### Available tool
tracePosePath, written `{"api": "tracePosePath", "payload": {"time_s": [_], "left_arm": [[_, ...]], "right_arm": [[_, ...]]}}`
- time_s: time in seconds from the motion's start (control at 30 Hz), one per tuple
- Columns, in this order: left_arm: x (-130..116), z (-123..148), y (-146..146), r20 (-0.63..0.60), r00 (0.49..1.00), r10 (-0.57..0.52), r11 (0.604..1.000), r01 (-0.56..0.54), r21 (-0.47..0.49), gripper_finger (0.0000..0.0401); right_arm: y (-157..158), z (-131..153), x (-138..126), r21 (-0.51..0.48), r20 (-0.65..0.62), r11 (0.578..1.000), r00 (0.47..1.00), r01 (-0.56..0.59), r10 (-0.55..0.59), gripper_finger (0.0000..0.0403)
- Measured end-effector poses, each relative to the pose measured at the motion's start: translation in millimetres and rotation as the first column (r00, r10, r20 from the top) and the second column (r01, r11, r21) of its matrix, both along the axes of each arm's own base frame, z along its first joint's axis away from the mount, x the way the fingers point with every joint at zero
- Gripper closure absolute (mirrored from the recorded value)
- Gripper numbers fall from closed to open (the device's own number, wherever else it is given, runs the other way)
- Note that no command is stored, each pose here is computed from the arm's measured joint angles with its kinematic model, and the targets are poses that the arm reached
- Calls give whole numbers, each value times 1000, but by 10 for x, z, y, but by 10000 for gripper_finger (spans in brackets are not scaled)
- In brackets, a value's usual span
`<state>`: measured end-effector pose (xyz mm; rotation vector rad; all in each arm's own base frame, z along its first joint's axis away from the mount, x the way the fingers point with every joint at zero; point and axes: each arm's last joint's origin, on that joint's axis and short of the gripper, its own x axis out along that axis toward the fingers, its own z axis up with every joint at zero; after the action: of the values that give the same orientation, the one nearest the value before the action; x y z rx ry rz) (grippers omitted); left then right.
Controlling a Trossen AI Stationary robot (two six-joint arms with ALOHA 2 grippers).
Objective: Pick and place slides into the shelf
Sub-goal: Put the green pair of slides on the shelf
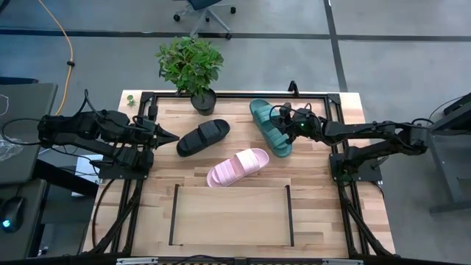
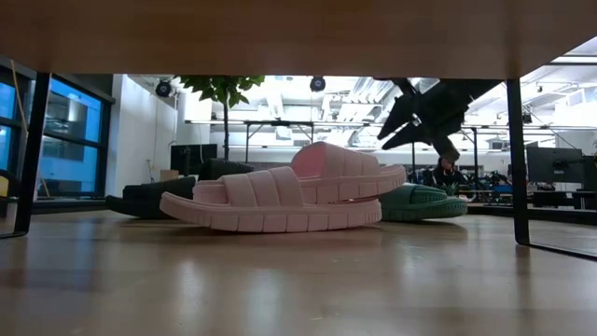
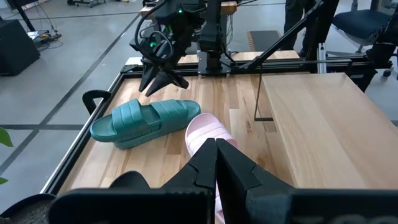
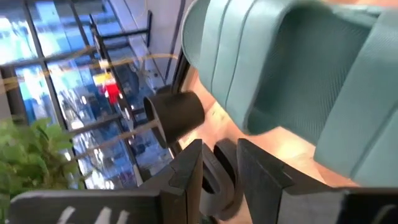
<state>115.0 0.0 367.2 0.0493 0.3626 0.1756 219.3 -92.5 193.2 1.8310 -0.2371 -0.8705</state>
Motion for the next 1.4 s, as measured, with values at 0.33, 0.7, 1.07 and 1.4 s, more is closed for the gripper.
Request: {"api": "tracePosePath", "payload": {"time_s": [0.33,0.7,1.07,1.4], "left_arm": [[-5,-13,0,-18,1000,-8,1000,9,23,400],[-6,-18,0,-24,1000,-9,1000,10,25,400],[-5,-16,-4,-22,1000,-23,1000,23,16,400],[-5,-16,-5,-22,999,-25,1000,25,11,400]], "right_arm": [[7,-68,-42,58,-53,997,997,52,-49,311],[-62,-113,-58,66,-72,993,993,100,-96,311],[-195,-174,177,66,-93,997,995,50,-43,311],[-304,-215,350,90,-115,996,993,11,-1,311]]}}
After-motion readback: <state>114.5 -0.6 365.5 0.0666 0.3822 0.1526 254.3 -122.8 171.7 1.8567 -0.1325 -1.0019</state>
